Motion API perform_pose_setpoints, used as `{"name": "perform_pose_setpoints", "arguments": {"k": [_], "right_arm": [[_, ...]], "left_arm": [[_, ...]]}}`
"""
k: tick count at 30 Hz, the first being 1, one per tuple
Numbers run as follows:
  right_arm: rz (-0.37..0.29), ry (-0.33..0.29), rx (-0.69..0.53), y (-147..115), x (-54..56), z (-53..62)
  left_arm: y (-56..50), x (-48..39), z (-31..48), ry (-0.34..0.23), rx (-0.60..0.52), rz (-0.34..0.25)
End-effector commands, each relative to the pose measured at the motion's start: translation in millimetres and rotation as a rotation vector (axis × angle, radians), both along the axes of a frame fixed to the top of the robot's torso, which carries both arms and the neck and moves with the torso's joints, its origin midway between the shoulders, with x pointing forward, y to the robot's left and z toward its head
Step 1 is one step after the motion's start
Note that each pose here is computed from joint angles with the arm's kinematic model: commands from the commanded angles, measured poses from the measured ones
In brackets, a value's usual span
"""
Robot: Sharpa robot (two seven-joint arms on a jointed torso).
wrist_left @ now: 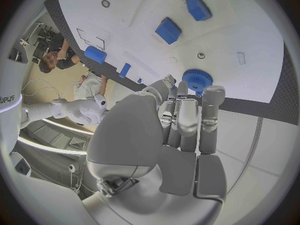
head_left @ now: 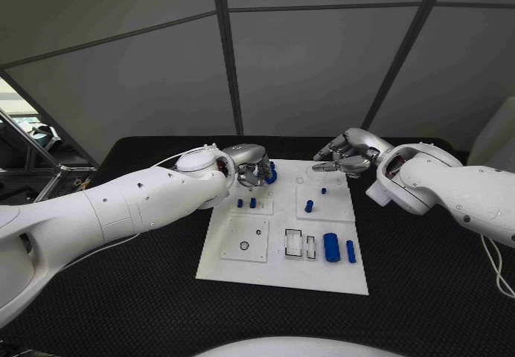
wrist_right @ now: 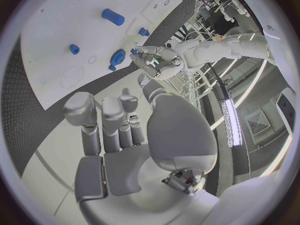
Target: Assemble the parts on the task board
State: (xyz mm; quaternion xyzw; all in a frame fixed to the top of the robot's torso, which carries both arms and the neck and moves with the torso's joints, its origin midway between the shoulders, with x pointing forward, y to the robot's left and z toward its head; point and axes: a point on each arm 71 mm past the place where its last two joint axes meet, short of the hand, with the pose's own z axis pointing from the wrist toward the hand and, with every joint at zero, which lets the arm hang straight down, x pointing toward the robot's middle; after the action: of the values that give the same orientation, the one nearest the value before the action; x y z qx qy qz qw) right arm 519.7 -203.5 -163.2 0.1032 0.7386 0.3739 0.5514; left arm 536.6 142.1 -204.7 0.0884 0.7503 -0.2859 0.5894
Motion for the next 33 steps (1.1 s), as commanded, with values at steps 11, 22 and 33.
{"name": "perform_pose_setpoints", "arguments": {"k": [11, 22, 33], "right_arm": [[0.000, -0.010, 0.002, -3, -0.1, 1.9], [0.001, -0.009, 0.001, -3, -0.1, 1.9], [0.001, -0.009, 0.001, -3, -0.3, 1.9]], "left_arm": [[33.8, 0.8, 5.0, 0.021, 0.010, 0.067], [39.2, -1.3, -0.4, 0.055, 0.030, 0.065], [39.6, -1.9, -8.7, 0.083, 0.044, 0.067]]}}
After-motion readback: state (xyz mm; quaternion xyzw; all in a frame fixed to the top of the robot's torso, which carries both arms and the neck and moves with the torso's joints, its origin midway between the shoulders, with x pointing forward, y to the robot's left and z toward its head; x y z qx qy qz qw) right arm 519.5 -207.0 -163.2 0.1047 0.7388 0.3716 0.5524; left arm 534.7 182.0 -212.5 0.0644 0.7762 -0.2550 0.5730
